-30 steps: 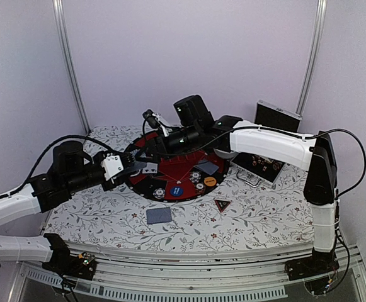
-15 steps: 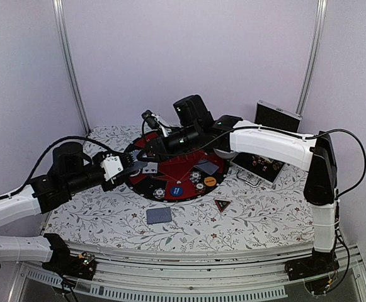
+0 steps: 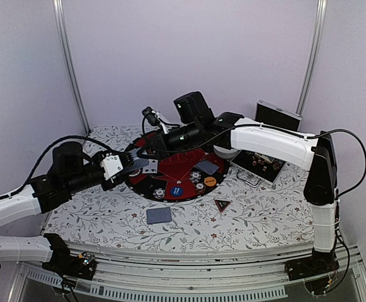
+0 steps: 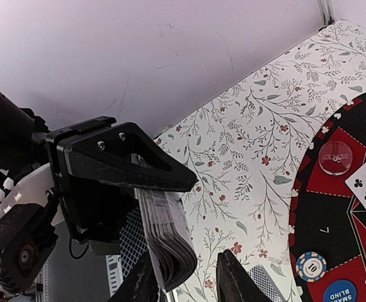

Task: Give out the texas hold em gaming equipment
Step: Pick up the poker card from the face-down deck piles.

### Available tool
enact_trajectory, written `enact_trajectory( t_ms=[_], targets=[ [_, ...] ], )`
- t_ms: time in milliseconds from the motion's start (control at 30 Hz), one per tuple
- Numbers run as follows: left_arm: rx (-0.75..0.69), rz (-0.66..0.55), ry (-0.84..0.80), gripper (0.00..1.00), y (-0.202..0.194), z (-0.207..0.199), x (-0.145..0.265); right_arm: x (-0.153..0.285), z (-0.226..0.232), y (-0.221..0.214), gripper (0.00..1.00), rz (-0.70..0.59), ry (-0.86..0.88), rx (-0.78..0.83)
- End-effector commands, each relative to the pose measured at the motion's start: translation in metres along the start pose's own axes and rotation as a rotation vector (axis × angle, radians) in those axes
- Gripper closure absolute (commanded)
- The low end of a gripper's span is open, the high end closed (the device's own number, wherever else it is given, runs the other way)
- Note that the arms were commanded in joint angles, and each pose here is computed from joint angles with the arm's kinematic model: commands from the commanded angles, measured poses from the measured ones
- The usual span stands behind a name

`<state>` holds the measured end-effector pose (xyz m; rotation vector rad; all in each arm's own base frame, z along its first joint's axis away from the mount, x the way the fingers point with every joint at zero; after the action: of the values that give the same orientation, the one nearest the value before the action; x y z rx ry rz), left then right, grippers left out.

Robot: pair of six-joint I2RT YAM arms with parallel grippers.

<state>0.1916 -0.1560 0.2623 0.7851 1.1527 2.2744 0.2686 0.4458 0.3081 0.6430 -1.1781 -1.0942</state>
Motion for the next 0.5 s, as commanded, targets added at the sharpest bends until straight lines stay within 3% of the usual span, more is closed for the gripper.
enact_trajectory(
  t_ms=[0, 467],
  targets=[
    [-0.001, -0.030, 0.020, 0.48, 0.0027, 0.0042, -0.0009, 0.0206, 0.0127, 0.0246, 0.68, -0.058, -0.005, 0.045],
    [0.004, -0.019, 0.027, 0.48, 0.0011, 0.0050, -0.0020, 0.0253, 0.0196, 0.0227, 0.78, -0.039, -0.011, 0.031]
  ],
)
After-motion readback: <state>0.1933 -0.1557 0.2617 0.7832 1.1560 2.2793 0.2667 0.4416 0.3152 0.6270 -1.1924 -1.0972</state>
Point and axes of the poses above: each gripper's point midway between its finger pads, its own x axis back along the fingers, its own z axis along the line the jaws close on, y = z × x, the point moved 10 cm from there along x, back along the fingers, and after that the axes turned 15 degrees about x, right-handed, at the moved point
